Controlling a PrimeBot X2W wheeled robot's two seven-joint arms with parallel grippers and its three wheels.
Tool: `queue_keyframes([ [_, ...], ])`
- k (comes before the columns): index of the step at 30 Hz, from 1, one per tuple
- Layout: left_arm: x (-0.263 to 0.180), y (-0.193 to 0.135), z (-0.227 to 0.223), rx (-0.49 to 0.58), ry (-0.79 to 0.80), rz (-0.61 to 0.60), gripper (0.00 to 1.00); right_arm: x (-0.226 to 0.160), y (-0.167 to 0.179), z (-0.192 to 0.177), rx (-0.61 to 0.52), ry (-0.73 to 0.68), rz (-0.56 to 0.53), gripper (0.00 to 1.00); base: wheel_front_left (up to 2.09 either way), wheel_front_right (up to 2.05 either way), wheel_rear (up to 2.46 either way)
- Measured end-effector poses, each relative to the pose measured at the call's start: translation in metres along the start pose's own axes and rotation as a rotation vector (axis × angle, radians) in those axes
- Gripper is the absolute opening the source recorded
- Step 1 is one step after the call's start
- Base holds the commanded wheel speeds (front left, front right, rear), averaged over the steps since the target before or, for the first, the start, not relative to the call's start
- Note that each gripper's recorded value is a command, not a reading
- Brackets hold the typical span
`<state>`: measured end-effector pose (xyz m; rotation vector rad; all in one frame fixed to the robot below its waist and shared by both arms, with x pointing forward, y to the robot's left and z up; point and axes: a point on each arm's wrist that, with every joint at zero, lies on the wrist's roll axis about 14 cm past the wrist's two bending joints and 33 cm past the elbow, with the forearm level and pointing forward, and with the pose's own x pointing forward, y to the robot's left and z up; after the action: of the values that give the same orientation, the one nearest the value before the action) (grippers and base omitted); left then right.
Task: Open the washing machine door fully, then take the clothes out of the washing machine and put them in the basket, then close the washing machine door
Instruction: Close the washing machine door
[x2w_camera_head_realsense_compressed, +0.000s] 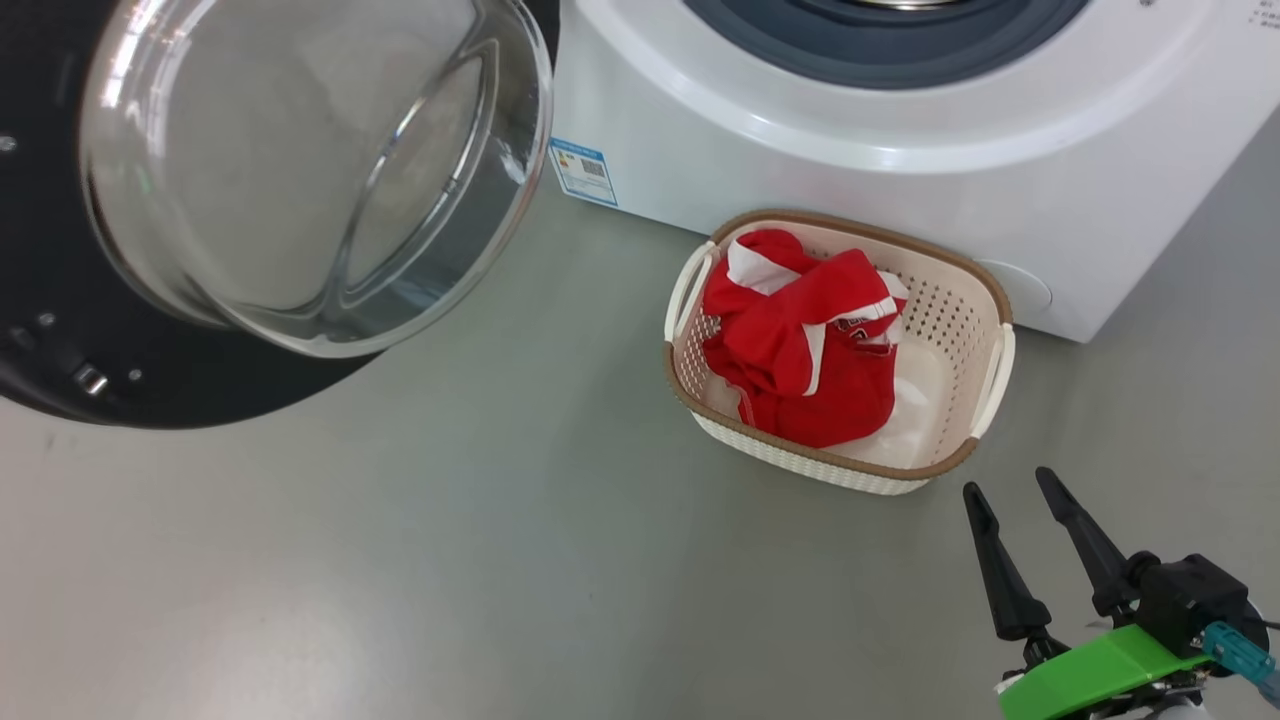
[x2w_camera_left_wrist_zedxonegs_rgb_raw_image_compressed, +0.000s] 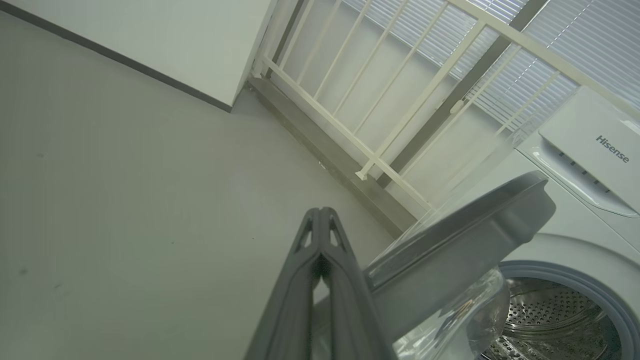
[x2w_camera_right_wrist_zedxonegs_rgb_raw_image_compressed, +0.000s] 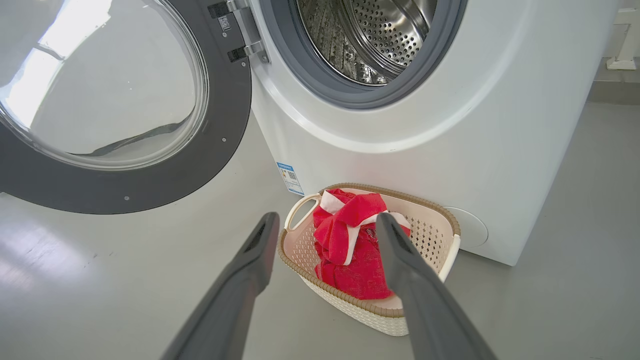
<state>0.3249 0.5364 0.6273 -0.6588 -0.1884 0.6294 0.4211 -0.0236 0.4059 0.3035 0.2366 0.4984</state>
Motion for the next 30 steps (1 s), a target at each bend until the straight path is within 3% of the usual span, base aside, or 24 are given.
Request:
queue_keyframes([
  [7, 0.010, -0.003, -0.042, -0.006, 0.183, 0.001, 0.00, 0.004, -0.011, -0.001, -0.006, 0.001, -0.015, 1.00, 0.00, 0.00, 0.00],
  [19, 0.009, -0.008, -0.058, 0.027, 0.267, -0.021, 0.00, 0.002, -0.015, 0.000, -0.007, -0.005, -0.028, 1.00, 0.00, 0.00, 0.00],
  [30, -0.009, -0.030, -0.072, 0.053, 0.365, -0.130, 0.00, -0.001, -0.010, 0.013, -0.007, -0.039, -0.035, 1.00, 0.00, 0.00, 0.00],
])
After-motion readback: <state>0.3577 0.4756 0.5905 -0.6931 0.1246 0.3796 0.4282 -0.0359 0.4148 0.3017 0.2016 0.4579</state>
